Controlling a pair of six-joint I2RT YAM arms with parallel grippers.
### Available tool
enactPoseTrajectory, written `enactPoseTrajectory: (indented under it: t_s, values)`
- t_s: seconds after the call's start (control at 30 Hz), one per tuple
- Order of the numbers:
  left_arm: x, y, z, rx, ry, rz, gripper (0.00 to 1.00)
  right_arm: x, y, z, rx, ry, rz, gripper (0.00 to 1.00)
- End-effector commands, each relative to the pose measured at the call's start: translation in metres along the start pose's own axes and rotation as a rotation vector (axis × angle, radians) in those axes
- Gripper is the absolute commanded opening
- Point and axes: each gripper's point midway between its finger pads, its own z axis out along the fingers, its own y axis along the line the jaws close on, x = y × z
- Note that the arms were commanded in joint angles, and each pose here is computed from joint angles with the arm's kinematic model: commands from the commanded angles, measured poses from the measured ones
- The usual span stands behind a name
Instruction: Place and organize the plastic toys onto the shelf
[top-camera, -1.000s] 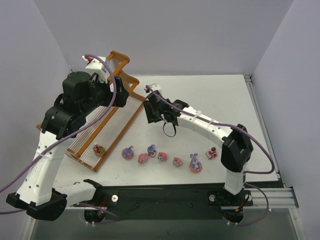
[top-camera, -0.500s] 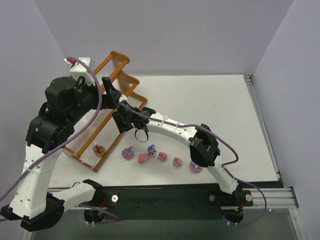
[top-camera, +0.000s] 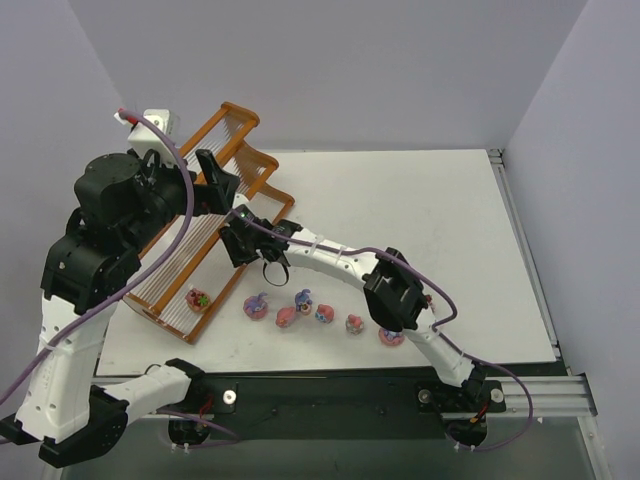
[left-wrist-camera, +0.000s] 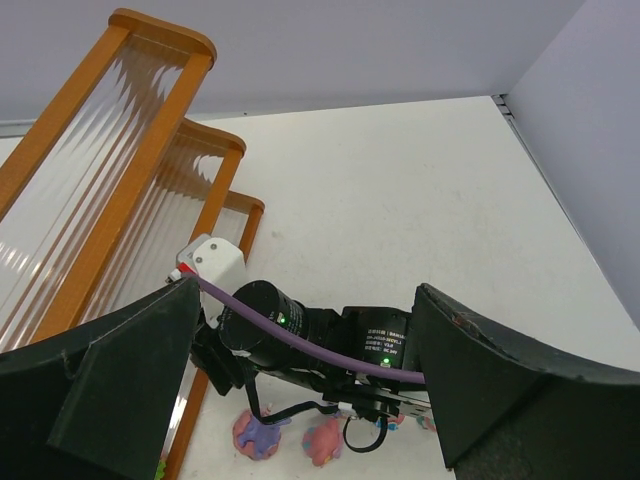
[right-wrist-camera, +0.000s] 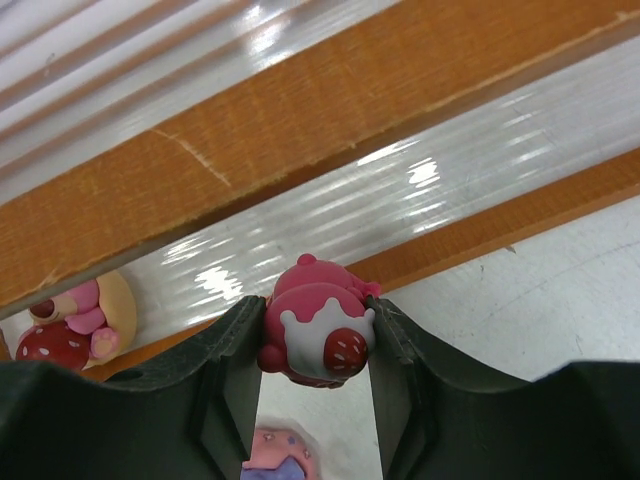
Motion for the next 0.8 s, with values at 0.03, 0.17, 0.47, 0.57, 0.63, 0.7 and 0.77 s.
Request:
enactPoseTrajectory:
  t_s: [0.03,0.17,0.47,0.57,0.63,0.7,0.77]
  values:
    - [-0.019,-0.006,-0.005,0.019,-0.059,-0.001,0.98,-0.025,0.018,0.003,-0.066,-0.107,-0.027,0.00]
    - [-0.017,-0.004,-0.002,0.008,-0.051,0.001,0.97,-0.020,0.018,0.008,-0.081,-0.119,-0.065,0.00]
    - [-0.011,-0.001,0.007,-0.008,-0.026,0.003,0.97,-0.015,0.014,0.009,-0.094,-0.173,-0.097,0.00]
    - [-0.009,-0.001,0.008,-0.011,-0.022,0.003,0.97,-0.010,0.013,0.012,-0.092,-0.169,-0.102,0.00]
    - [-0.009,0.000,0.009,-0.014,-0.021,0.002,0.97,-0.012,0.014,0.013,-0.095,-0.177,-0.099,0.00]
    - [-0.009,0.000,0.009,-0.018,-0.021,0.003,0.97,-0.011,0.013,0.016,-0.094,-0.178,-0.098,0.00]
    - [-0.009,0.001,0.008,-0.021,-0.020,0.002,0.97,-0.010,0.012,0.017,-0.093,-0.179,-0.097,0.00]
